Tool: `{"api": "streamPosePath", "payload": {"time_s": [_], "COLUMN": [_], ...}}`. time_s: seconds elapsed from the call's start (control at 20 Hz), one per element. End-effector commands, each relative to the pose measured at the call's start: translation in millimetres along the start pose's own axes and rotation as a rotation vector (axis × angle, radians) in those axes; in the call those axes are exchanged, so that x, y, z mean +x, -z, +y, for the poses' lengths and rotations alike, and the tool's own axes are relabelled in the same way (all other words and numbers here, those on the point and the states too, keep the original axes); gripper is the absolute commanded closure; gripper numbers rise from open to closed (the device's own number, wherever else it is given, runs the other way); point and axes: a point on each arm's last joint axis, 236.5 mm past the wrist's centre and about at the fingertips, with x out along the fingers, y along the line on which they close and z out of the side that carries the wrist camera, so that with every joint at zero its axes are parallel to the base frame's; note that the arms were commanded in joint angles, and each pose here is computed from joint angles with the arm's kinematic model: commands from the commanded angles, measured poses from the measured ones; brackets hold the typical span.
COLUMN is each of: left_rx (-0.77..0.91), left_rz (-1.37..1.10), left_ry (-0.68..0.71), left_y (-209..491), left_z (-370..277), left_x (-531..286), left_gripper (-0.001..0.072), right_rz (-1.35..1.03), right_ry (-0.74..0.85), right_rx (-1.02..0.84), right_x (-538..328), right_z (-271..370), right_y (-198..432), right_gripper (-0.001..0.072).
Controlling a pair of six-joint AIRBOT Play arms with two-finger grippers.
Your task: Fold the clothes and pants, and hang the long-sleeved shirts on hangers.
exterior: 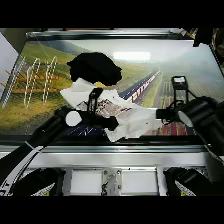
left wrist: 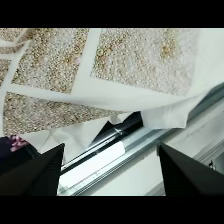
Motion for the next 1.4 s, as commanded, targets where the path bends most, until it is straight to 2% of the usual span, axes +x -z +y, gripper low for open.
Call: {"api": "streamPosePath", "payload": {"time_s": [0.0,0.25,0.4,0.8,1.15,1.25,1.35], "left_rx": [0.028,0.152,0.147,0.041,-0.001,-0.009,-0.016], "left_rz": [0.037,0.086,0.125,0.16,0.093,0.121,0.124], "left_ry": [0.04,0.102,0.106,-0.032,-0.02,-0.042,-0.049], "left_y": [15.6,21.0,35.7,45.4,30.4,37.7,38.3], "left_z": [-40.8,-108.8,-123.9,-85.8,-87.2,-79.0,-75.9], "left_x": [28.5,54.7,70.0,115.1,124.6,133.2,137.0], "left_gripper": [0.0086,0.0086,0.0086,0.0086,0.0089,0.0335,0.0332], "right_rz": [-0.028,-0.026,-0.025,-0.039,-0.038,-0.038,-0.034], "right_ry": [-0.094,-0.103,-0.104,-0.117,-0.117,-0.118,-0.124], "right_rx": [0.04,0.053,0.053,0.073,0.077,0.081,0.081], "right_x": [-31.0,-30.9,-30.9,-31.6,-31.5,-31.5,-31.6], "right_z": [-3.6,-1.4,-1.1,1.6,1.6,1.8,3.3], "right_y": [1.7,1.8,1.9,-1.7,-1.5,-1.4,-0.6], "right_gripper": [0.0697,0.0697,0.0697,0.0697,0.0697,0.0697,0.0697]}}
